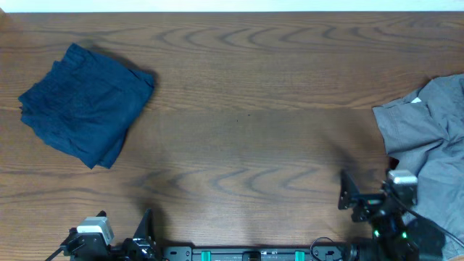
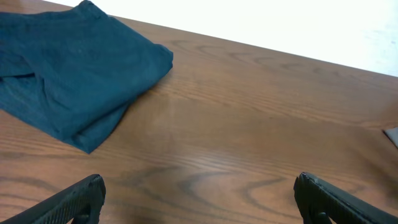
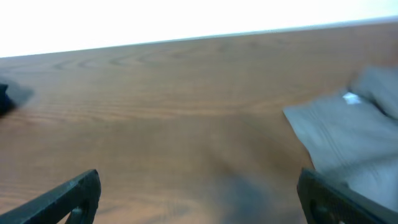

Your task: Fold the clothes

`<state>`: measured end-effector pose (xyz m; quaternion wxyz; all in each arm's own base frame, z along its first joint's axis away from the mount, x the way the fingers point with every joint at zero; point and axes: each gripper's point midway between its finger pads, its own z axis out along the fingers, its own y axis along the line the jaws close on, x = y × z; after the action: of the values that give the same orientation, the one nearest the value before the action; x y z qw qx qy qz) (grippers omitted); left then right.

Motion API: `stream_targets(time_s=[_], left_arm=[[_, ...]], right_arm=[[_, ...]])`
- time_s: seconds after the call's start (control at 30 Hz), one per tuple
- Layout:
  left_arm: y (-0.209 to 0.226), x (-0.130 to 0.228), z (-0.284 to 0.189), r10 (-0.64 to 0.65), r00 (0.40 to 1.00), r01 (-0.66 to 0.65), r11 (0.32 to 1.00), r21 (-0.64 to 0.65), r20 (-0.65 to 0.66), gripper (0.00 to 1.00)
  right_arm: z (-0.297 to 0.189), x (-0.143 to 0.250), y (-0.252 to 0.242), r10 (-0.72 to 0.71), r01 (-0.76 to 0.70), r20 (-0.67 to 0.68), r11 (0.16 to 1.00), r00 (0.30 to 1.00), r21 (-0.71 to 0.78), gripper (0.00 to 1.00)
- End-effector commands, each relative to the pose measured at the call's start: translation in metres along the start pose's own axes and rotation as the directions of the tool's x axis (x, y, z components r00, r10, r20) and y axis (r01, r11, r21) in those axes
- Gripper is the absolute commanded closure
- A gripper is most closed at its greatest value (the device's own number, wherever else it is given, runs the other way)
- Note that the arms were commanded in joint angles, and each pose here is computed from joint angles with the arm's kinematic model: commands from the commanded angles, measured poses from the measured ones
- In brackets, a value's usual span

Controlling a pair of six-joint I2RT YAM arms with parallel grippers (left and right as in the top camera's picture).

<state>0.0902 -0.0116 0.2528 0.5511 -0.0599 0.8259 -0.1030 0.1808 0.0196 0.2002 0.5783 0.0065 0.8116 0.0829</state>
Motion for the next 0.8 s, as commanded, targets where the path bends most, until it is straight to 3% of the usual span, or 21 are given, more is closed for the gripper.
stream_targets(time_s=[0.0,0.6,0.77], left_arm=[[0.002,0.001,0.002,0.005,1.000,-0.005,1.000,-0.011,-0.006,0.02],[0.002,0.001,0.002,0.005,1.000,-0.005,1.000,-0.012,-0.006,0.02],[0.002,0.001,0.002,0.005,1.000,-0.005,1.000,-0.011,-0.006,0.02]], right_arm=[[0.019,0.015,0.018,-0.096,0.097,0.007,0.987,0.995,-0.127,0.01],[0.074,0.020,0.005,-0.196,0.211,0.260,0.977,0.946,-0.032,0.01],[0.074,0.020,0.004,-0.237,0.250,0.257,0.968,0.937,-0.017,0.01]])
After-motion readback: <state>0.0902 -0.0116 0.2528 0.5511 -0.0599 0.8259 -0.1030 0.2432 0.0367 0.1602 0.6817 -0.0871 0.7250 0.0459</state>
